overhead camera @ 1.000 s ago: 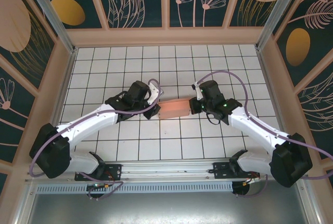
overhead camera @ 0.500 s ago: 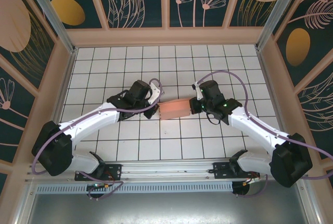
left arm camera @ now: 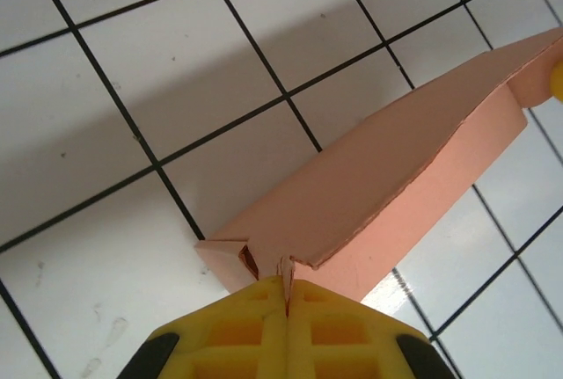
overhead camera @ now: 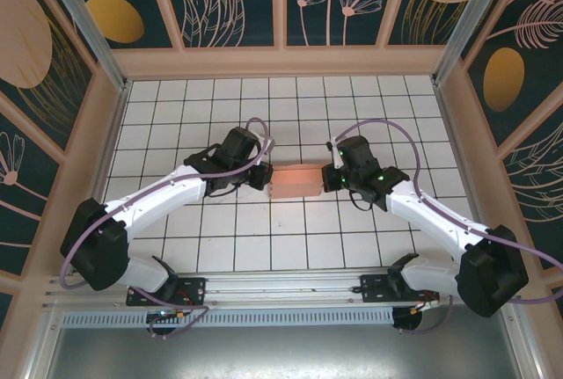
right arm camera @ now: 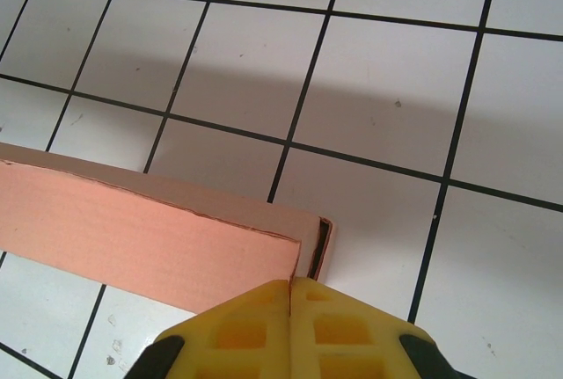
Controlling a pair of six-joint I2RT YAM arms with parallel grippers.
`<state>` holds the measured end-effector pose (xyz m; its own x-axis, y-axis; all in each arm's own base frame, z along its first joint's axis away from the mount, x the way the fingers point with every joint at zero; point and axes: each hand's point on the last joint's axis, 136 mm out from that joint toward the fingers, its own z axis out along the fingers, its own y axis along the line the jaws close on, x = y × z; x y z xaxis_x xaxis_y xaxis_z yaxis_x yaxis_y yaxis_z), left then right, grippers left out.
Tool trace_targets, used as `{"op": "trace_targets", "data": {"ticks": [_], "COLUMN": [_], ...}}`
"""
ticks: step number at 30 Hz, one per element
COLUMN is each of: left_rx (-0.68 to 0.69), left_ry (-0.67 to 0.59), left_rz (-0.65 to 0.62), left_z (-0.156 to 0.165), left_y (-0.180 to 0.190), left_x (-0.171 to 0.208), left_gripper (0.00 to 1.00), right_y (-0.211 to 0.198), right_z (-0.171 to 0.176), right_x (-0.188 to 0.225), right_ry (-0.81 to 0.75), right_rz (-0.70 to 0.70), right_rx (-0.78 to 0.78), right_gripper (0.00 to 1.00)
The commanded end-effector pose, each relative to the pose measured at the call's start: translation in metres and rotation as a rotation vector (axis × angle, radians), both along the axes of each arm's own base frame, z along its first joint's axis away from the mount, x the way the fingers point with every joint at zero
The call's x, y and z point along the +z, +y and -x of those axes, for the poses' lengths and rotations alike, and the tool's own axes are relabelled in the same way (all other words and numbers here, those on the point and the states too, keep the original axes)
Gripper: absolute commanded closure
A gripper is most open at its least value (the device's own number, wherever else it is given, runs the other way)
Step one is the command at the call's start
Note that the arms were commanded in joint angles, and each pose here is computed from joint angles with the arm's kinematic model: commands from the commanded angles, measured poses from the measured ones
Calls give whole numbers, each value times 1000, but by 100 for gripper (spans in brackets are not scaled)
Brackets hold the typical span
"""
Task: Fold the paper box
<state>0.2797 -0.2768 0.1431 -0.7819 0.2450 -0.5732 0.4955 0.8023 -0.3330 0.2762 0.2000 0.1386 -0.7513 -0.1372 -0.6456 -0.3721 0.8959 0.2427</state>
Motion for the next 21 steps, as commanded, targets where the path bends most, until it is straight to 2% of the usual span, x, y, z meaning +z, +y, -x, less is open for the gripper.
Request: {"op": "trace_targets", "data": {"ticks": [1, 21], "left_rx": [-6, 115], "left_ry": [45, 82], "left_rz": [110, 139], "left_z": [2, -18], "left_y": [-21, -28], "left_x": [13, 10], "left_gripper": [100, 100], "right_y": [14, 21], "right_z": [3, 1], "right_x": [6, 3], "right_ry": [8, 3], "right_rz": [-36, -77], "right_rx": [28, -52], "right_gripper": [100, 100]}}
